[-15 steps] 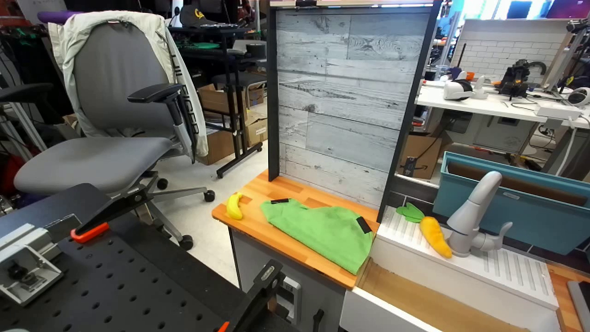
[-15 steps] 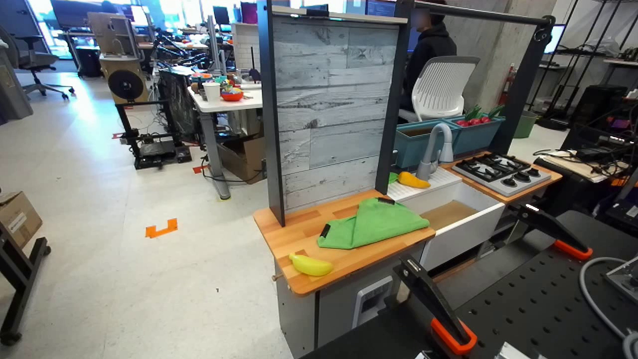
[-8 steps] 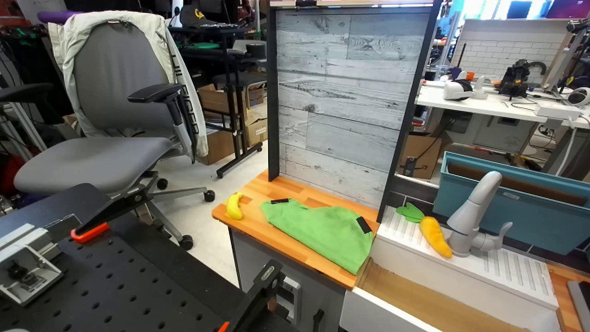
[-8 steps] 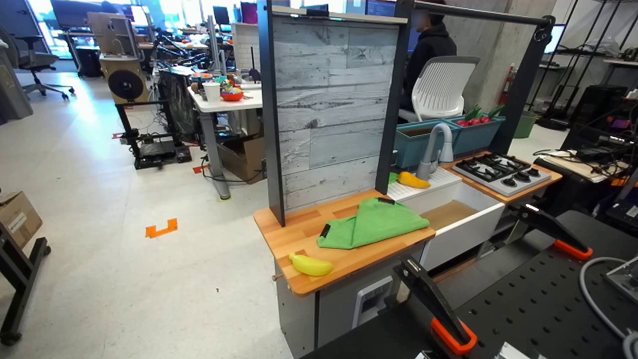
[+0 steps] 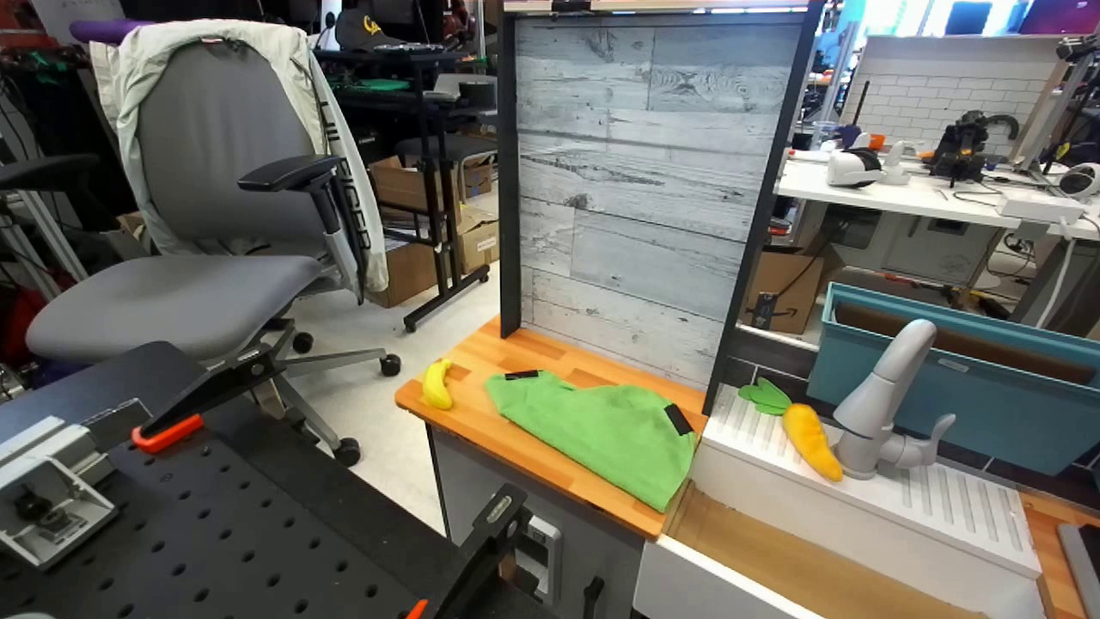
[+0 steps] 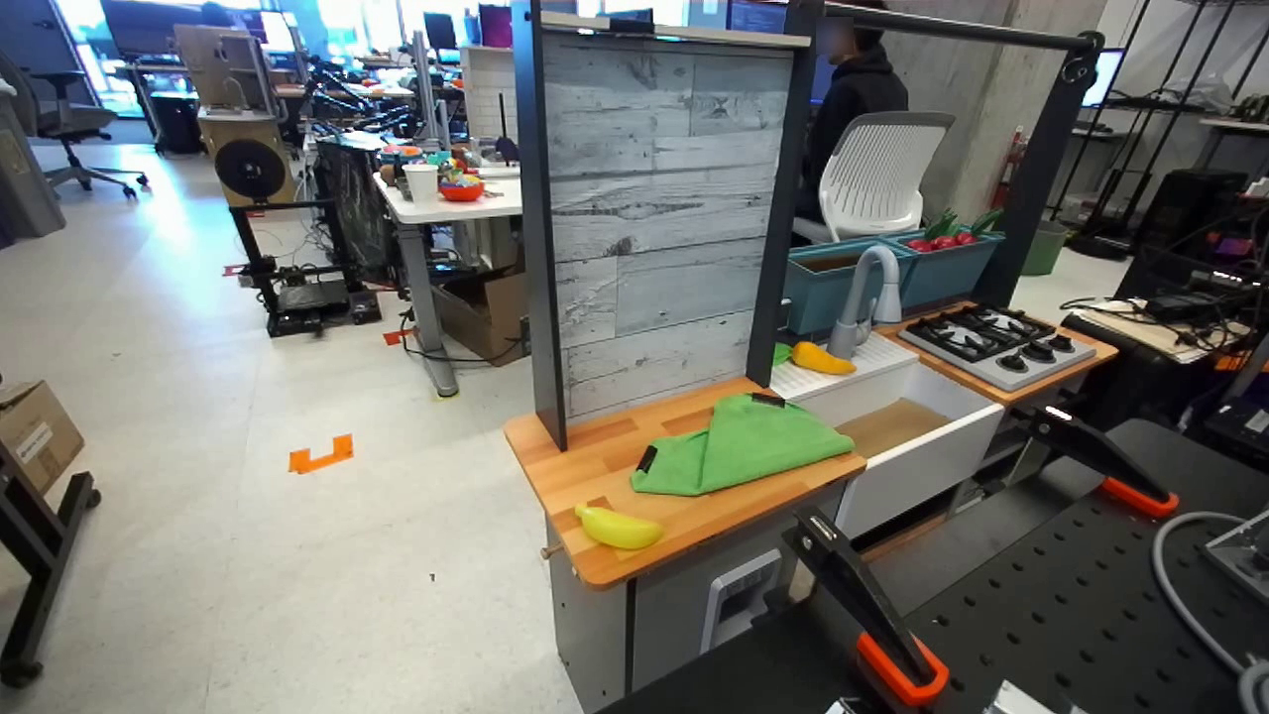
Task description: Fold the green towel from right to left.
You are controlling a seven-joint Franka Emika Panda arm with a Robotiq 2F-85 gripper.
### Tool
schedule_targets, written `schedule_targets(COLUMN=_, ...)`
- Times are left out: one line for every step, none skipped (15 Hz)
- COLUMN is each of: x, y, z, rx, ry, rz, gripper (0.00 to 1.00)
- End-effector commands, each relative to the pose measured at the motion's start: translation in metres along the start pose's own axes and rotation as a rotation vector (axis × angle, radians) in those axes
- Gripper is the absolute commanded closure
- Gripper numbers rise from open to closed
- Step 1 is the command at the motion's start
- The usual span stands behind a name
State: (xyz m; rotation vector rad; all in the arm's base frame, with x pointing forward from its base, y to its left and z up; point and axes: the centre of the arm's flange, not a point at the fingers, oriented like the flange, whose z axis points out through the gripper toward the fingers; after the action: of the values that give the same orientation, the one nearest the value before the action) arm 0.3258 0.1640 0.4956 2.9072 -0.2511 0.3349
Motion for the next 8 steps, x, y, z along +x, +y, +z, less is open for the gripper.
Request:
schedule_targets(x=0.054, y=0.017, z=0.041, rx=0.023, ry=-0.016, rz=-0.045, gripper=0.00)
schedule_targets(x=0.067, y=0.027, z=0.056, rx=0.031, ry=-0.027, rz=-0.051, gripper=0.00)
schedule_targets(x=0.078, y=0.038, z=0.071, rx=0.036, ry=-0.038, rz=-0.054, gripper=0.00)
schedule_targets(x=0.090, y=0.048, z=0.086, rx=0.047, ry=-0.047, rz=-0.055, gripper=0.00)
schedule_targets(x=0.101, y=0.058, z=0.101, rx=0.052, ry=-0.059, rz=-0.053, gripper=0.00)
schedule_targets(x=0.112, y=0.068, z=0.117, rx=0.065, ry=-0.072, rz=-0.035, gripper=0.00)
schedule_targets(x=0.122, y=0.076, z=0.131, rx=0.076, ry=-0.085, rz=-0.032, gripper=0.00)
schedule_targets(x=0.133, y=0.085, z=0.147, rx=0.091, ry=-0.099, rz=-0.021, gripper=0.00)
